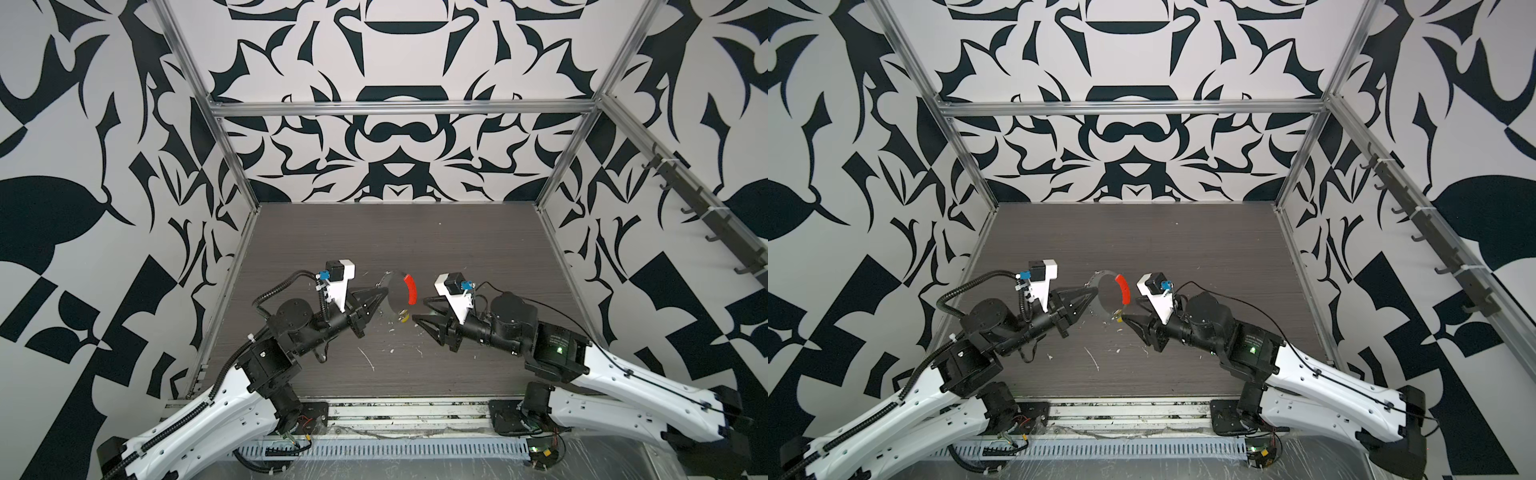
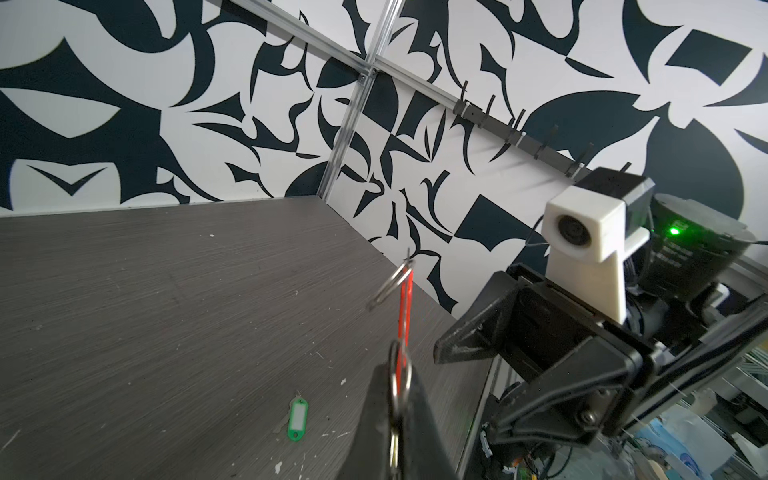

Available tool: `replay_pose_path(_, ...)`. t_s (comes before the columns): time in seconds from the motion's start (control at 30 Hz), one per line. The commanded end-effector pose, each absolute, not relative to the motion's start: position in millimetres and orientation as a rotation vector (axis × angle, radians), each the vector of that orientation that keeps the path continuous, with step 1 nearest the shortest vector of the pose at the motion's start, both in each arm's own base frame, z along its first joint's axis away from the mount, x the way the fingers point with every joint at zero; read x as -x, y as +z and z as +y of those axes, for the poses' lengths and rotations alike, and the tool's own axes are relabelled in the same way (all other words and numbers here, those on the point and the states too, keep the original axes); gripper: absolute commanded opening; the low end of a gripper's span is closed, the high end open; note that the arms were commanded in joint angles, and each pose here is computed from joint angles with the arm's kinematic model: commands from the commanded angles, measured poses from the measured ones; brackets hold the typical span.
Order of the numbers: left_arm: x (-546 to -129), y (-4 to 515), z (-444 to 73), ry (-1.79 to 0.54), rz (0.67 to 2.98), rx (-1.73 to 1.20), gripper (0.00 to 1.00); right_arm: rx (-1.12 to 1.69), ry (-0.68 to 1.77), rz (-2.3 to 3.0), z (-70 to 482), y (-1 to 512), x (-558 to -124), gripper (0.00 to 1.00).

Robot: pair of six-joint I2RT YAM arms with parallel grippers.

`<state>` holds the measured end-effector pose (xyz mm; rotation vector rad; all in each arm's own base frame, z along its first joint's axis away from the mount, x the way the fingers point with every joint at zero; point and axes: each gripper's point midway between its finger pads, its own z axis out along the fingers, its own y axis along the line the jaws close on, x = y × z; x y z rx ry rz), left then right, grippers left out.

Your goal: Remove the keys from the keyring

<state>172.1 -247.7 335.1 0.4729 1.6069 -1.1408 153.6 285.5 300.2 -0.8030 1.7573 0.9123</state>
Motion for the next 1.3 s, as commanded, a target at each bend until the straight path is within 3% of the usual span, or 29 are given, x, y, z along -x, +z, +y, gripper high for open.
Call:
replay_pose_path(0.0, -178.7, 345.5, -246.4, -1.066, 1.627, -0.484, 0.00, 0.697, 0.867, 1.721, 274.2, 313.8, -165.6, 0.51)
replay_pose_path(0.27, -170.8, 344.6, -259.5, -1.022, 1.653, -0.563, 0.00, 0.675, 0.900, 1.745, 277.1, 298.3, -165.1, 0.52)
replay_pose_path(0.4, -163.4, 350.0, -256.8, -1.039, 1.596, -0.591, 0.00, 0.469, 0.795, 1.798, 253.5, 290.9, -190.9, 0.56)
replay_pose_path(0.63, -152.9, 370.7, -244.7, -1.068, 1.486, -0.581, 0.00, 0.425, 1.051, 1.861, 252.4, 271.4, -192.1, 0.54)
replay_pose_path(0.8, -148.8, 381.9, -242.7, -1.077, 1.421, -0.589, 0.00, 0.505, 1.319, 1.871, 282.4, 254.8, -176.0, 0.38)
replay_pose_path(0.93, -145.0, 387.6, -244.2, -1.098, 1.376, -0.600, 0.00, 0.547, 1.494, 1.866, 304.2, 252.1, -167.6, 0.36)
replay_pose_path(1.07, -144.5, 391.0, -247.1, -1.106, 1.358, -0.611, 0.00, 0.506, 1.600, 1.850, 316.7, 248.4, -170.8, 0.26)
replay_pose_path(1.27, -142.2, 389.7, -253.7, -1.136, 1.357, -0.633, 0.00, 0.456, 1.720, 1.784, 330.0, 257.5, -177.8, 0.24)
